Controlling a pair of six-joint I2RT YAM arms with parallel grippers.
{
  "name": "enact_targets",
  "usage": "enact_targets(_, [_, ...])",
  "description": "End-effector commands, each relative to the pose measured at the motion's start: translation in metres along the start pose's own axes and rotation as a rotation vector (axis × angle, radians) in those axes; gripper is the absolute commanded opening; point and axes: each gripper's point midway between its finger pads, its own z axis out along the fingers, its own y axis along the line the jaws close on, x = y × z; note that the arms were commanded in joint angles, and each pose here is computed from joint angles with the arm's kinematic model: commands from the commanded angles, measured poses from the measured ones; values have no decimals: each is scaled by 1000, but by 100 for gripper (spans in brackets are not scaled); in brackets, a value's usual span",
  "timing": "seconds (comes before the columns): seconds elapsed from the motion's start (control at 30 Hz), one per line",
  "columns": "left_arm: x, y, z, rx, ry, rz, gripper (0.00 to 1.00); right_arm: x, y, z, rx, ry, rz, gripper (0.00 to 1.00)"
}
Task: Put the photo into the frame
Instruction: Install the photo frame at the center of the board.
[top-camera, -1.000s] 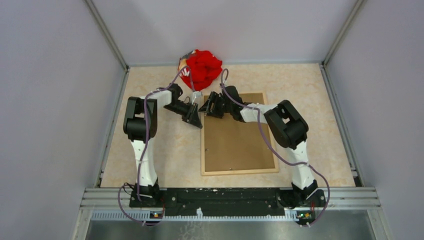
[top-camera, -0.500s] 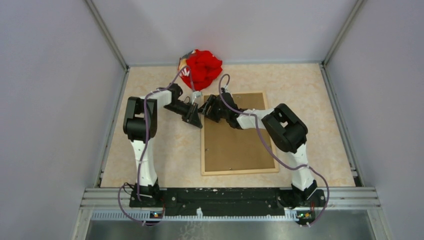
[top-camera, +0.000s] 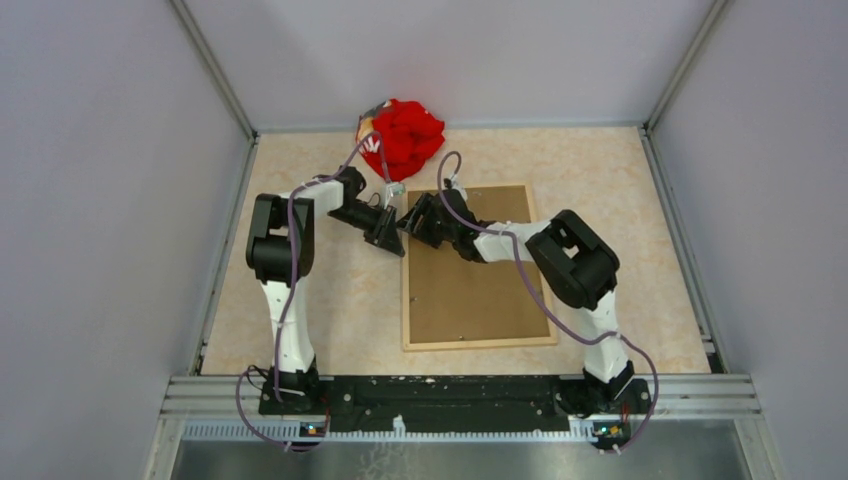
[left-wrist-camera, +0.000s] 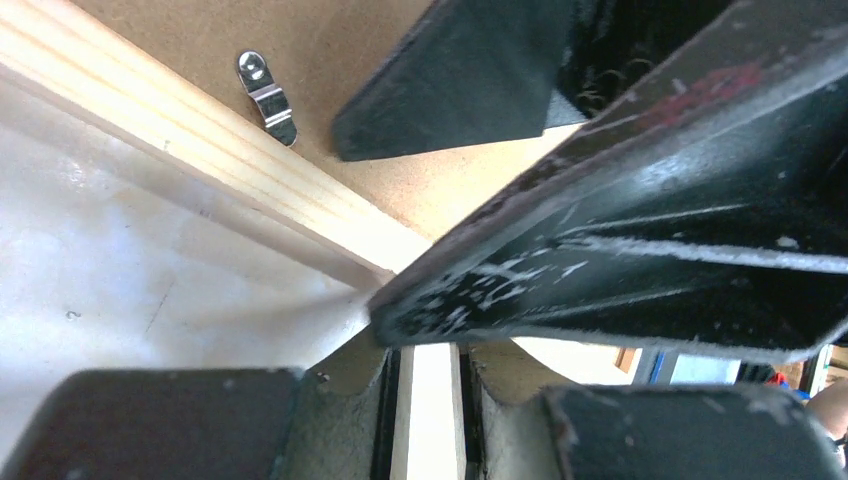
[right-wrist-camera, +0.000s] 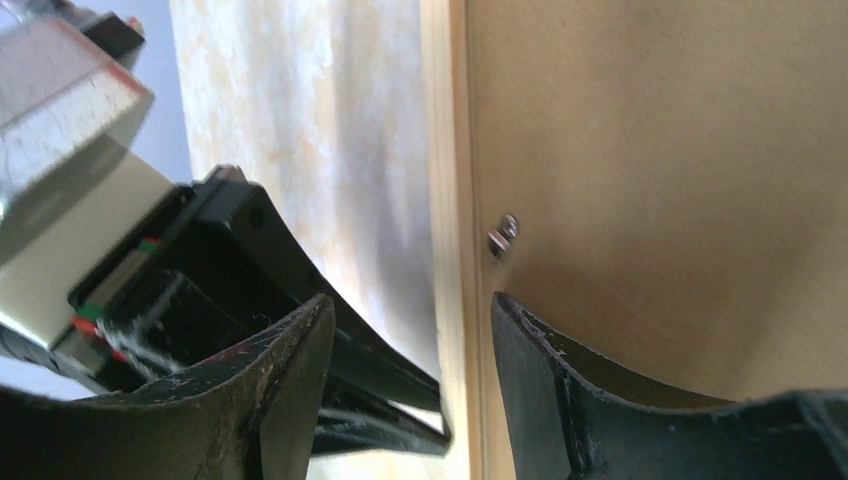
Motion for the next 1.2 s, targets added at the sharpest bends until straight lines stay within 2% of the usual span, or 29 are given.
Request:
enact_targets(0.0, [5,10,7,-62,36,97,23,4,1,-29,32,5,-70,60])
enact_targets(0.13, [5,8,7,-59,34,97,23,1,-1,-33,45,3,-95,60])
enact_targets(0.43, [7,8,6,-59,37,97,23,-1,-8,-9,60,18,-92,60])
enact_targets(1.17, [8,6,6,-52,39,101,22,-9,-2,12,48,3,-86,54])
